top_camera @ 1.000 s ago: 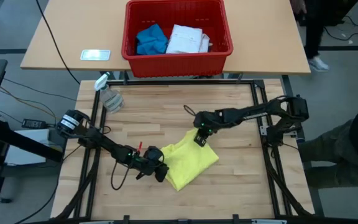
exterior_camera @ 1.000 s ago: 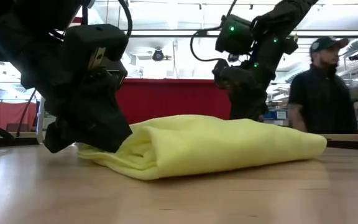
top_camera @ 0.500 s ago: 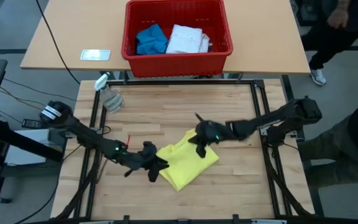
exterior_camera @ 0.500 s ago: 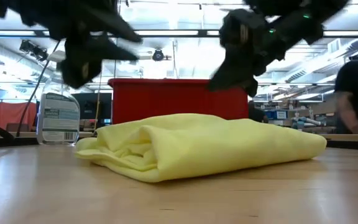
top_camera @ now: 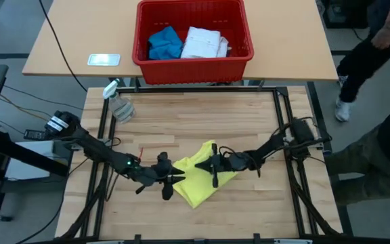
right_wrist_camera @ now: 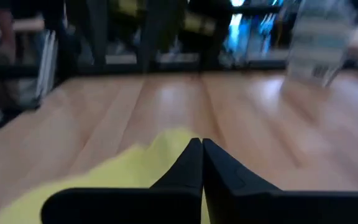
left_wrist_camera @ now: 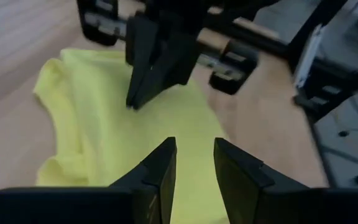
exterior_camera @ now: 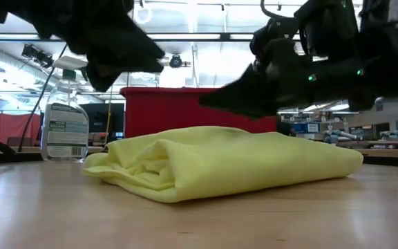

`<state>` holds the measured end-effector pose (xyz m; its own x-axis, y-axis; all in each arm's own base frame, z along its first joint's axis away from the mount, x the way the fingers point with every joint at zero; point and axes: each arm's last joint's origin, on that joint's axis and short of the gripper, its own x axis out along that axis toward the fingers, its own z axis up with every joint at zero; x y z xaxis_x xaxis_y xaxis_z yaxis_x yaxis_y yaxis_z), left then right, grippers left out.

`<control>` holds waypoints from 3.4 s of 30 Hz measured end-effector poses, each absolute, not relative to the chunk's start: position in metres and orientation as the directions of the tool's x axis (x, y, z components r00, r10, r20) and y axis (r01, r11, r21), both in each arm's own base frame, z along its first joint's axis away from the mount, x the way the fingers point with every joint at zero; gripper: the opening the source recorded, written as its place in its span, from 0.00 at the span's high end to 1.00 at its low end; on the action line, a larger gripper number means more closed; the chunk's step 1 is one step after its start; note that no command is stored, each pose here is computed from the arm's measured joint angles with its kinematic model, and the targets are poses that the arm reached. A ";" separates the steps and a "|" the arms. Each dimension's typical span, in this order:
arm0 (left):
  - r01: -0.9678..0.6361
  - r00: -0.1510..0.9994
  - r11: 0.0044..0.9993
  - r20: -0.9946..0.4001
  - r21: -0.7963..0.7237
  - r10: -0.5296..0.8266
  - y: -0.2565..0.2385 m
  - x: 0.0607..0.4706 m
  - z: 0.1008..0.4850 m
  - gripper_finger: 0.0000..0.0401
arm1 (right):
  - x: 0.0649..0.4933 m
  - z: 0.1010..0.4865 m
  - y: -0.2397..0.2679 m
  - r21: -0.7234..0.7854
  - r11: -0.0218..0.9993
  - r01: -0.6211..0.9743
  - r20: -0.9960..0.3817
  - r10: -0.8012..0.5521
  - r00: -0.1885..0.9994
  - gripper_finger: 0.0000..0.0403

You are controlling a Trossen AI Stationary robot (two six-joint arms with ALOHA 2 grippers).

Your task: Fold Laundry from Bin

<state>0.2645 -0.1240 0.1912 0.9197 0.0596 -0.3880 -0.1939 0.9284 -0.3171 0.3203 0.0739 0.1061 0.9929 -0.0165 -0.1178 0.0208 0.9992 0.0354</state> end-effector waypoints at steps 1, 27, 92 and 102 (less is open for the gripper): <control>-0.199 0.917 0.930 -0.393 -0.309 0.065 -0.123 0.265 0.190 0.72 | 0.322 0.101 0.073 0.025 0.999 0.039 -0.100 -0.036 0.994 0.98; -0.038 0.920 0.944 -0.380 -0.328 -0.095 -0.147 0.256 0.192 0.72 | 0.354 0.095 0.070 -0.063 0.994 0.085 -0.049 -0.088 0.995 0.98; -0.195 0.963 0.854 -0.261 -0.482 0.073 -0.100 0.247 0.242 0.74 | 0.308 0.183 0.034 0.217 0.945 0.244 -0.512 -0.102 0.853 0.99; -0.165 0.965 0.856 -0.258 -0.489 0.039 -0.088 0.253 0.243 0.88 | 0.286 0.173 0.043 0.372 0.887 0.273 -0.716 0.087 0.692 1.00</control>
<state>0.2529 -0.0877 0.2429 0.9654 0.0385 -0.2579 -0.1649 0.8564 -0.4893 0.2862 0.0430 0.1725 0.6921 0.0873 -0.7165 0.2732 0.8872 0.3719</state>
